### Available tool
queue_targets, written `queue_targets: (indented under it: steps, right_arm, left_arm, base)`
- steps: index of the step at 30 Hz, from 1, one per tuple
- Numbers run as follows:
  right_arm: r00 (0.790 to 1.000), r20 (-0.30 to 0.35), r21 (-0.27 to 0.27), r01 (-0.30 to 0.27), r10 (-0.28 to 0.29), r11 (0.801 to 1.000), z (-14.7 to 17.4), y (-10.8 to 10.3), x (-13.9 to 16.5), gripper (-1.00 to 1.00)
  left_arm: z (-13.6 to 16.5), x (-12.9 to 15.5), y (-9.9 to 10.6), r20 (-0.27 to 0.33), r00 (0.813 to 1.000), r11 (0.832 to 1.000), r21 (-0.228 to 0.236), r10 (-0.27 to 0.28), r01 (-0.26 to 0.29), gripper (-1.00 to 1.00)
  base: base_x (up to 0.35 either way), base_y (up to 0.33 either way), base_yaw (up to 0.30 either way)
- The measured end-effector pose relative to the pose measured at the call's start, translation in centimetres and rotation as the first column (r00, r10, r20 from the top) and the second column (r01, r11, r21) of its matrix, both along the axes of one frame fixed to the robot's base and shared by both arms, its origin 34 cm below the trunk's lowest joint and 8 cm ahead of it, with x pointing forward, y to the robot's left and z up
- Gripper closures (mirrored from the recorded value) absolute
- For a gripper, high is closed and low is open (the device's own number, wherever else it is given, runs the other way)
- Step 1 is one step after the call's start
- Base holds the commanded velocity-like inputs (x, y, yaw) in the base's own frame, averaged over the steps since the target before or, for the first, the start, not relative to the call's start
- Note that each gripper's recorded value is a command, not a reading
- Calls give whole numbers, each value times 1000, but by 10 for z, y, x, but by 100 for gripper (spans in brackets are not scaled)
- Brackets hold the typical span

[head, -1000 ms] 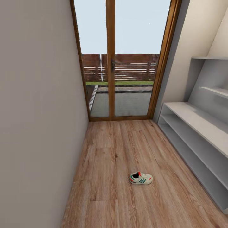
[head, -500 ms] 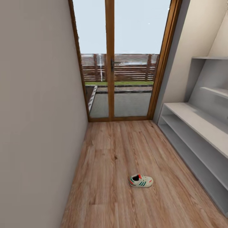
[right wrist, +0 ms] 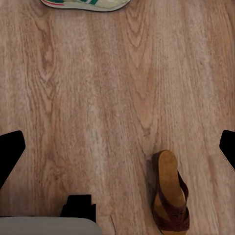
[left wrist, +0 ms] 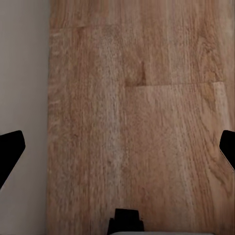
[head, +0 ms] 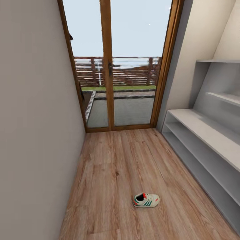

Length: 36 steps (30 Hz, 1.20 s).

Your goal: Pick up the two gym shoes and the two sandals from the corridor floor and place them onto the hallstand (shoe rack) in the corridor, making sure they are on the rack and not on the floor. Arrange them so the two gym shoes are next to each other and the two sandals are next to each other.

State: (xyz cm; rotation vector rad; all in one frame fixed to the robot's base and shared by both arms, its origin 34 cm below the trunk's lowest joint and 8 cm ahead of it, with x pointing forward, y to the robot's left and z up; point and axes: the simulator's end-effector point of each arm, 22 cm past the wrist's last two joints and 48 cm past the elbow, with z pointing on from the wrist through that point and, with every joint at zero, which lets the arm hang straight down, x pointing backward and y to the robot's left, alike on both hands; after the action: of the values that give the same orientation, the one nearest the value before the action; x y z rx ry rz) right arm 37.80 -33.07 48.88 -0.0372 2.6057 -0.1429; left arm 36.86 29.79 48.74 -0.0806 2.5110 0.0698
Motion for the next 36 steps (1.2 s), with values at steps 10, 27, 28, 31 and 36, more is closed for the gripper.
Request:
queue_targets:
  steps: [10,27,28,31,36]
  right_arm:
    - [1000,2,0,0,0,1000,0,0,1,-100]
    - [1000,1,0,0,0,1000,0,0,1,-100]
    - [1000,1,0,0,0,1000,0,0,1,-100]
    - [1000,1,0,0,0,1000,0,0,1,-100]
    - [1000,1,0,0,0,1000,0,0,1,-100]
  left_arm:
    - [0,0,0,0,1000,1000,1,0,0,-100]
    - [0,0,-1,0,1000,1000,-1,0,0,-100]
    - [0,0,-1,0,1000,1000,-1,0,0,-100]
    - [0,0,-1,0,1000,1000,-2,0,0,-100]
    - [0,0,-2,1,1000,1000,-3,-1,1,-100]
  base:
    - [339,0,-3]
    - [340,0,-67]
    - [340,0,-270]
    - [340,0,-280]
    - [340,0,-290]
